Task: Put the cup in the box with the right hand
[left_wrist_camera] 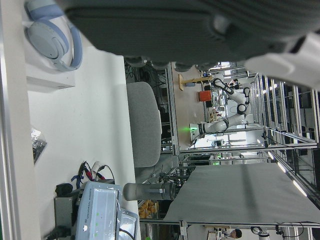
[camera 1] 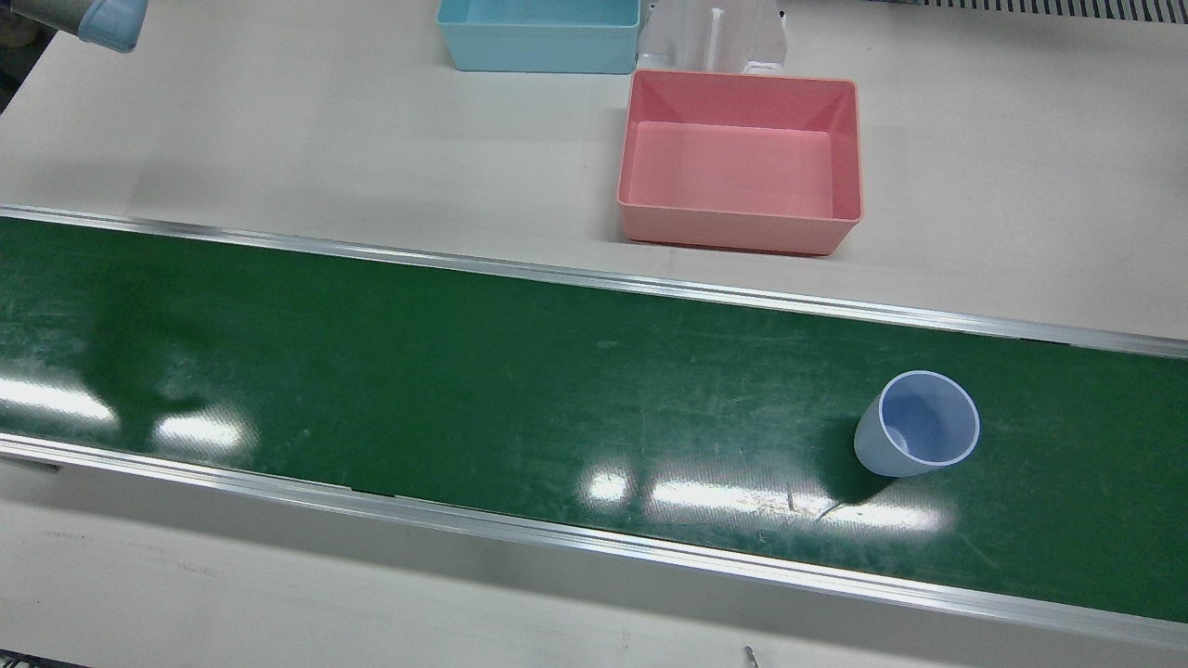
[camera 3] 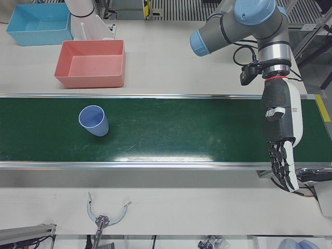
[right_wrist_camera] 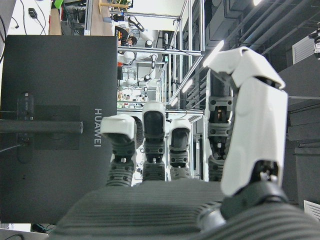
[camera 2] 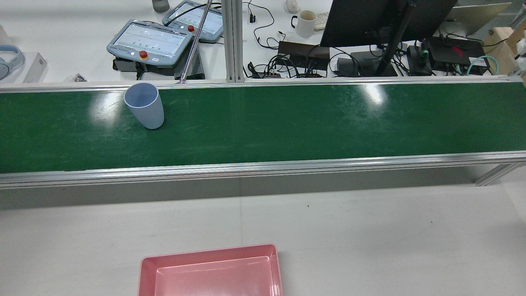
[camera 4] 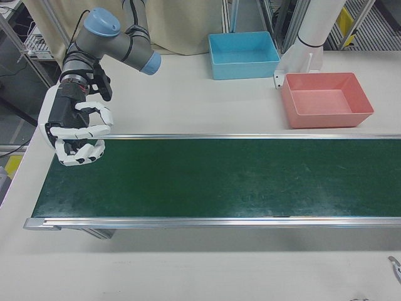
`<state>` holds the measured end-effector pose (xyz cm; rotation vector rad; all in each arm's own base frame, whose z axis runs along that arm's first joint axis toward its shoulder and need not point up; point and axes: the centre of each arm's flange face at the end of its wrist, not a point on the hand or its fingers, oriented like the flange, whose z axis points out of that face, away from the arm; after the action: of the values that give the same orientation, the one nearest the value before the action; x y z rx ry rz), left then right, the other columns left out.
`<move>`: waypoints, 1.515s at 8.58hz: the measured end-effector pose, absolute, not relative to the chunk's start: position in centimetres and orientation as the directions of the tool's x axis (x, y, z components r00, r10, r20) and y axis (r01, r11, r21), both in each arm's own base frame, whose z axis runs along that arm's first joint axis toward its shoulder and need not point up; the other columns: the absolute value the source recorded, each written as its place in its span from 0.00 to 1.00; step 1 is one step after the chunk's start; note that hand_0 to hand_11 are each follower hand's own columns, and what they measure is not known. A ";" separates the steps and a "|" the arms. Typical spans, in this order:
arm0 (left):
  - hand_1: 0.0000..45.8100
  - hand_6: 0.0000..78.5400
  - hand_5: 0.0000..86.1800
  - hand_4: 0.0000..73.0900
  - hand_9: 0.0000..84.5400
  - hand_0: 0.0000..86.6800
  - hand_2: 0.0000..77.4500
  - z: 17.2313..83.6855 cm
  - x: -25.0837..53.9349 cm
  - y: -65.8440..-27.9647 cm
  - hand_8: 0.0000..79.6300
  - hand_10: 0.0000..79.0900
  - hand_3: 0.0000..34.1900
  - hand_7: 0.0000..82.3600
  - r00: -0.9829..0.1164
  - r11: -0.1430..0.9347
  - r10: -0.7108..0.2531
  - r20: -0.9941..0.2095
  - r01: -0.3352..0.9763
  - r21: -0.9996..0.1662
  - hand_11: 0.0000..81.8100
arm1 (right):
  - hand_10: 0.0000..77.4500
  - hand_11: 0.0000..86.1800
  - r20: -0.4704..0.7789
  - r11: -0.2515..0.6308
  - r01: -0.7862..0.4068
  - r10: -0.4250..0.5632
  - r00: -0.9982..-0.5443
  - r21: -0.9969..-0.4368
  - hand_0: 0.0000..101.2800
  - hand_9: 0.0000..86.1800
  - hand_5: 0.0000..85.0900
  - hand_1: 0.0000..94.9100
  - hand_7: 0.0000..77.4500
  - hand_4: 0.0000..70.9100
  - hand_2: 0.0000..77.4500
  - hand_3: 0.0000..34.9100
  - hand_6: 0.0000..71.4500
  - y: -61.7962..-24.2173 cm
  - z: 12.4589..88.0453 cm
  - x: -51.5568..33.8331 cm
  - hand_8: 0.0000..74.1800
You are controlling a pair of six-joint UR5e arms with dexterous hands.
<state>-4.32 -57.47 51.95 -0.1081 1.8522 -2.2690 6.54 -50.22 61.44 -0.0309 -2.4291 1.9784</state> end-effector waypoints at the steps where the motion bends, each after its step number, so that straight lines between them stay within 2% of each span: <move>1: 0.01 0.00 0.00 0.00 0.01 0.00 0.01 52.0 -4.3 -57.5 0.00 0.00 0.00 0.00 -0.975 -0.187 -0.208 -0.076 0.116 -0.975 0.00 | 0.63 0.80 -0.006 0.203 0.010 0.021 -1.000 -0.979 0.56 0.68 0.15 0.26 0.90 0.73 0.44 0.00 0.32 -50.2 61.4 6.5 0.54; 3: 0.01 0.00 0.00 0.00 0.01 0.00 0.01 52.0 -4.3 -57.5 0.00 0.00 0.00 0.00 -0.975 -0.187 -0.208 -0.076 0.116 -0.975 0.00 | 0.60 0.79 -0.006 0.203 0.010 0.021 -1.000 -0.979 0.56 0.66 0.15 0.26 0.90 0.73 0.44 0.00 0.32 -50.2 61.4 6.6 0.54; 4: 0.01 0.00 0.00 0.00 0.01 0.00 0.01 52.0 -4.3 -57.5 0.00 0.00 0.00 0.00 -0.975 -0.187 -0.208 -0.076 0.116 -0.975 0.00 | 0.62 0.80 -0.007 0.203 0.011 0.021 -1.000 -0.979 0.56 0.68 0.15 0.26 0.90 0.73 0.44 0.00 0.32 -50.2 61.4 6.5 0.54; 5: 0.01 0.00 0.00 0.00 0.01 0.00 0.01 52.0 -4.3 -57.5 0.00 0.00 0.00 0.00 -0.975 -0.187 -0.208 -0.076 0.116 -0.975 0.00 | 0.61 0.78 -0.006 0.202 0.010 0.021 -1.000 -0.979 0.56 0.65 0.15 0.25 0.90 0.73 0.44 0.00 0.32 -50.2 61.4 6.5 0.54; 13: 0.01 0.00 0.00 0.00 0.01 0.00 0.01 51.9 -4.3 -57.5 0.00 0.00 0.00 0.00 -0.975 -0.187 -0.208 -0.076 0.116 -0.975 0.00 | 0.63 0.80 -0.006 0.203 0.010 0.021 -1.000 -0.979 0.56 0.68 0.15 0.25 0.90 0.73 0.44 0.00 0.32 -50.3 61.4 6.5 0.55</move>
<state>-4.32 -57.47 51.93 -0.1081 1.8531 -2.2682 6.54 -50.27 61.42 -0.0313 -2.4300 1.9780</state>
